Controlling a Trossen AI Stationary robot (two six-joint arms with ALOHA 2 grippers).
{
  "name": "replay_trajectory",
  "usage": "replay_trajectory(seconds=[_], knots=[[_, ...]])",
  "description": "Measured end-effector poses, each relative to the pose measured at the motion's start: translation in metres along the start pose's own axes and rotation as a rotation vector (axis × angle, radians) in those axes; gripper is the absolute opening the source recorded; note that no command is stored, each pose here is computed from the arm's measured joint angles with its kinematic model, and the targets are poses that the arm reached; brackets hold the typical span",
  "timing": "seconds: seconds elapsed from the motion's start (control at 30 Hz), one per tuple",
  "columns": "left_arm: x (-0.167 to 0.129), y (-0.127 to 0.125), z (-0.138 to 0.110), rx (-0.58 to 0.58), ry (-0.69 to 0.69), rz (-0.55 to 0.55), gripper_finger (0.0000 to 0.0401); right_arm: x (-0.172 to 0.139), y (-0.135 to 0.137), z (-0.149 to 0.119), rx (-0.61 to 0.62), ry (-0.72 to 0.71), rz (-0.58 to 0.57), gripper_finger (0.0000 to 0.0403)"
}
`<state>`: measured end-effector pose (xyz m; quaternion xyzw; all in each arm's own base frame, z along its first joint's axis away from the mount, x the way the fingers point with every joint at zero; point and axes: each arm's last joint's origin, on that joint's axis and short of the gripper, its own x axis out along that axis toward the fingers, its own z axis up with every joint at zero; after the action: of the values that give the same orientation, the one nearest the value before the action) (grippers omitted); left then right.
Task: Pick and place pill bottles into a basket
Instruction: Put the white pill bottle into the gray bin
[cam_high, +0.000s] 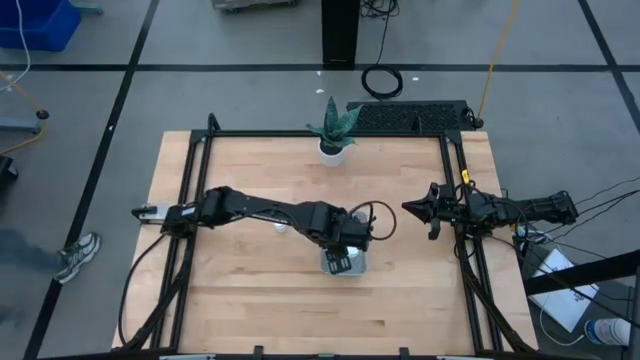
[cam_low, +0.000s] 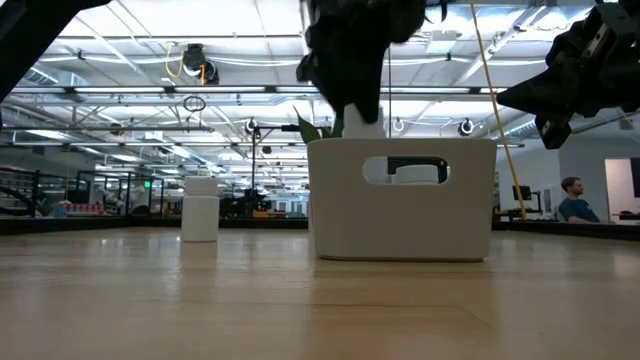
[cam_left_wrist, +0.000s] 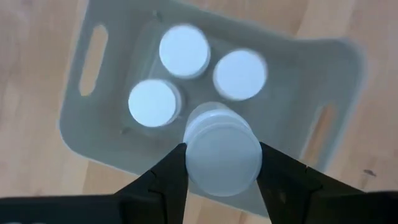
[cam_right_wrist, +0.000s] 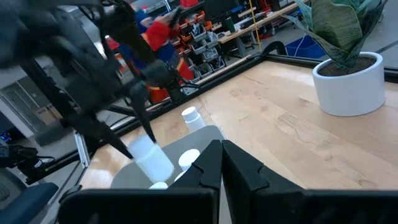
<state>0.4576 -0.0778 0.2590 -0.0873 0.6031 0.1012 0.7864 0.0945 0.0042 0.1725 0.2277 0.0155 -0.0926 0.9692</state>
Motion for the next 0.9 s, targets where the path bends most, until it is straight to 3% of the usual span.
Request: replay_trajectory(seconds=[0.3, 0.43, 0.7, 0.9], knots=[[0.035, -0.001, -0.009, -0.012, 0.053, -0.008, 0.0169, 0.0, 0.0, 0.0, 0.0, 0.0, 0.0, 0.0004], [0.044, -0.001, -0.011, -0.004, 0.049, -0.014, 0.018, 0.0, 0.0, 0.0, 0.0, 0.0, 0.0, 0.0004], [0.053, 0.001, -0.011, 0.008, 0.033, -0.005, 0.0165, 0.0, 0.0, 0.0, 0.0, 0.0, 0.0, 0.0004], [0.054, 0.005, -0.008, -0.002, 0.021, -0.006, 0.0211, 0.0, 0.0, 0.0, 0.0, 0.0, 0.0, 0.0004]])
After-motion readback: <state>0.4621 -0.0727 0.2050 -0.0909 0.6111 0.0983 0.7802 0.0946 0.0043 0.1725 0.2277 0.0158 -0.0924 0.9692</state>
